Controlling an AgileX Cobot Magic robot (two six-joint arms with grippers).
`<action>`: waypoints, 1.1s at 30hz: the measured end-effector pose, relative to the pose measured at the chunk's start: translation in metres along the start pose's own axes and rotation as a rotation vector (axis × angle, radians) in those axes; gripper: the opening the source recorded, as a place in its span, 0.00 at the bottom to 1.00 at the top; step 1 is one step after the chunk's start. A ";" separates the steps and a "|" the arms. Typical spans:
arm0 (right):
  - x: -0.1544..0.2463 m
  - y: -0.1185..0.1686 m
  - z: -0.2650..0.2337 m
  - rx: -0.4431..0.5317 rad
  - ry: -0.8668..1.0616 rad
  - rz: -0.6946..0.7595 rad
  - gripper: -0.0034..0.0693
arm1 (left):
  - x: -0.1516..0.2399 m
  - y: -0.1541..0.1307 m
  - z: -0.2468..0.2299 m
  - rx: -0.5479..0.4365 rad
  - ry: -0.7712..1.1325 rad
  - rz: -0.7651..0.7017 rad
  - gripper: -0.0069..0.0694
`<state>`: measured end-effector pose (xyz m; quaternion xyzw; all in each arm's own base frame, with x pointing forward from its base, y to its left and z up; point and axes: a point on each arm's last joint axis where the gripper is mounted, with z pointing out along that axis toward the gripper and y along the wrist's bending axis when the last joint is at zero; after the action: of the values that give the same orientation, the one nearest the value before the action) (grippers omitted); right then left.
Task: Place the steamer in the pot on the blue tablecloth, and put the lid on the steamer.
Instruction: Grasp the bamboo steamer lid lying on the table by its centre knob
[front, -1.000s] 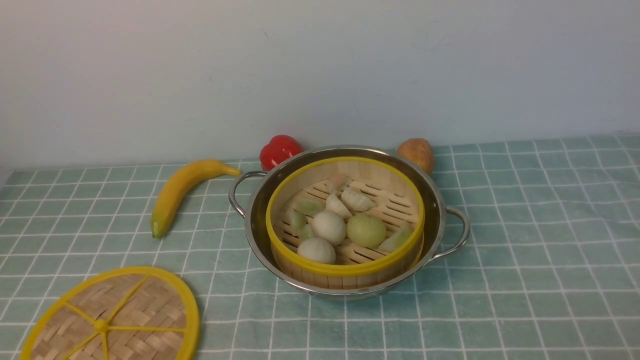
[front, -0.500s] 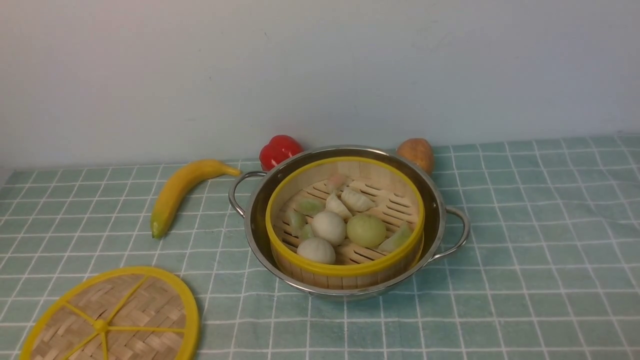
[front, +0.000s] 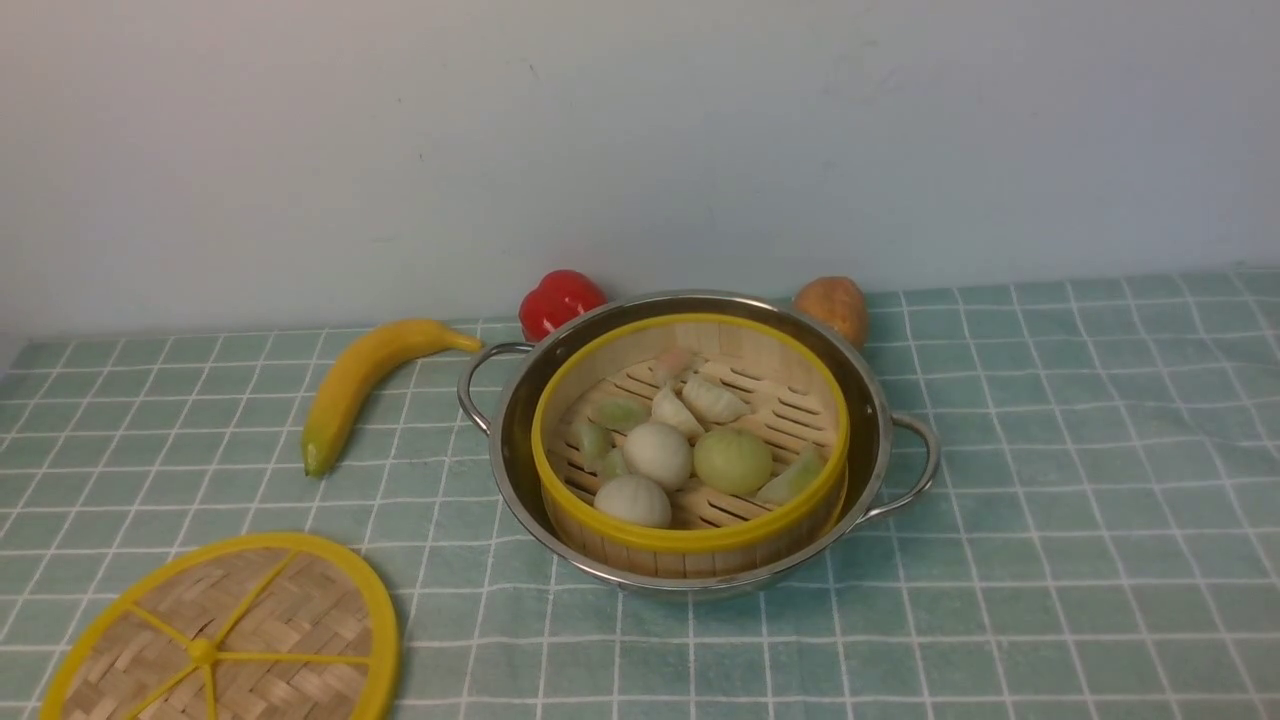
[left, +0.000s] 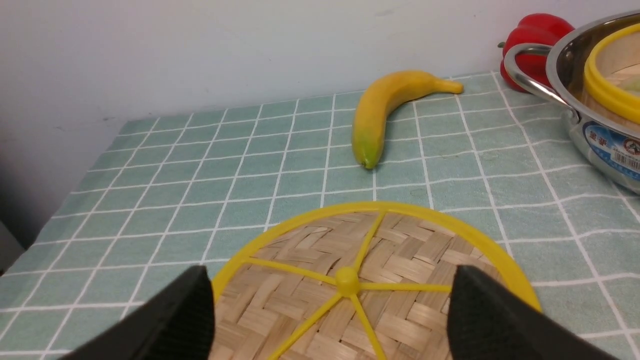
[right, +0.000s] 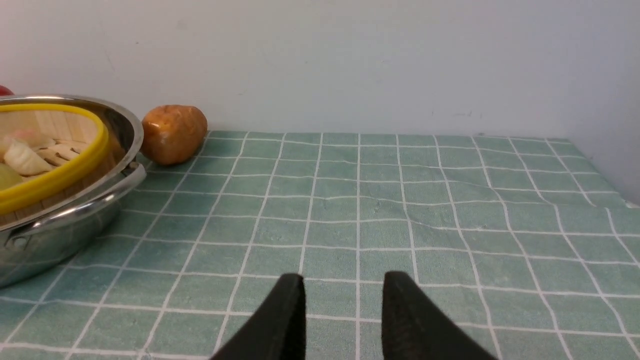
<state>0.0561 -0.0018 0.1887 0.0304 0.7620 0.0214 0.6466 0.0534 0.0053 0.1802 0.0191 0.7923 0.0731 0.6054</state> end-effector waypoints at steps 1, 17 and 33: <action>0.000 0.000 0.000 0.000 0.000 0.000 0.38 | 0.000 0.000 0.000 0.000 0.000 0.000 0.85; 0.000 0.000 0.000 0.000 0.001 0.001 0.38 | -0.035 0.006 -0.007 -0.006 -0.397 -0.298 0.85; 0.000 0.000 0.000 -0.001 0.001 0.003 0.38 | -0.081 0.012 -0.032 0.058 -0.532 -0.496 0.85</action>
<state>0.0561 -0.0018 0.1884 0.0313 0.7622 0.0226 0.6462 0.0434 0.0044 0.2673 -0.1381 0.5894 -0.1059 0.7889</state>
